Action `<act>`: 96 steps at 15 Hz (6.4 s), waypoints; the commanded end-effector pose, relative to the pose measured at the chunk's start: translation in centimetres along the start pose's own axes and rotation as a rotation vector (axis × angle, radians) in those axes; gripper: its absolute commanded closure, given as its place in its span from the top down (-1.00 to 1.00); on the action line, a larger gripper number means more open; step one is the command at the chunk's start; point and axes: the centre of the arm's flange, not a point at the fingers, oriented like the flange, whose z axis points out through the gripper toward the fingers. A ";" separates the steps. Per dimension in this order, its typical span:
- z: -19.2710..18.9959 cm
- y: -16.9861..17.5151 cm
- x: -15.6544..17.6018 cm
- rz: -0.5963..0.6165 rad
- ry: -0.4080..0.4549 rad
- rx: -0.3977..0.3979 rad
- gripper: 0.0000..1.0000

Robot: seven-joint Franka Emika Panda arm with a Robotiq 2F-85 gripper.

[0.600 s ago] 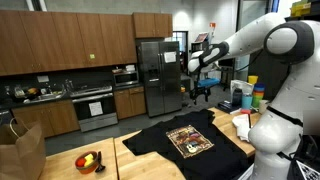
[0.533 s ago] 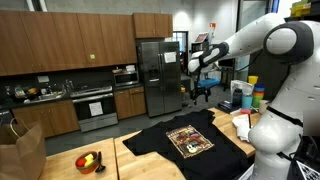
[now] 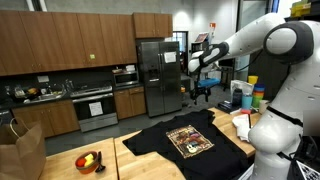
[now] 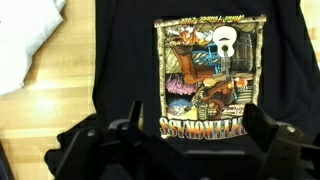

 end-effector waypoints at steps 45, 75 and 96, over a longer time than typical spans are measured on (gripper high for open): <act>2.7 0.6 1.7 0.118 -0.069 0.147 1.00; 10.2 18.5 14.8 0.547 0.090 0.221 1.00; 14.8 25.1 22.5 0.470 0.240 0.013 1.00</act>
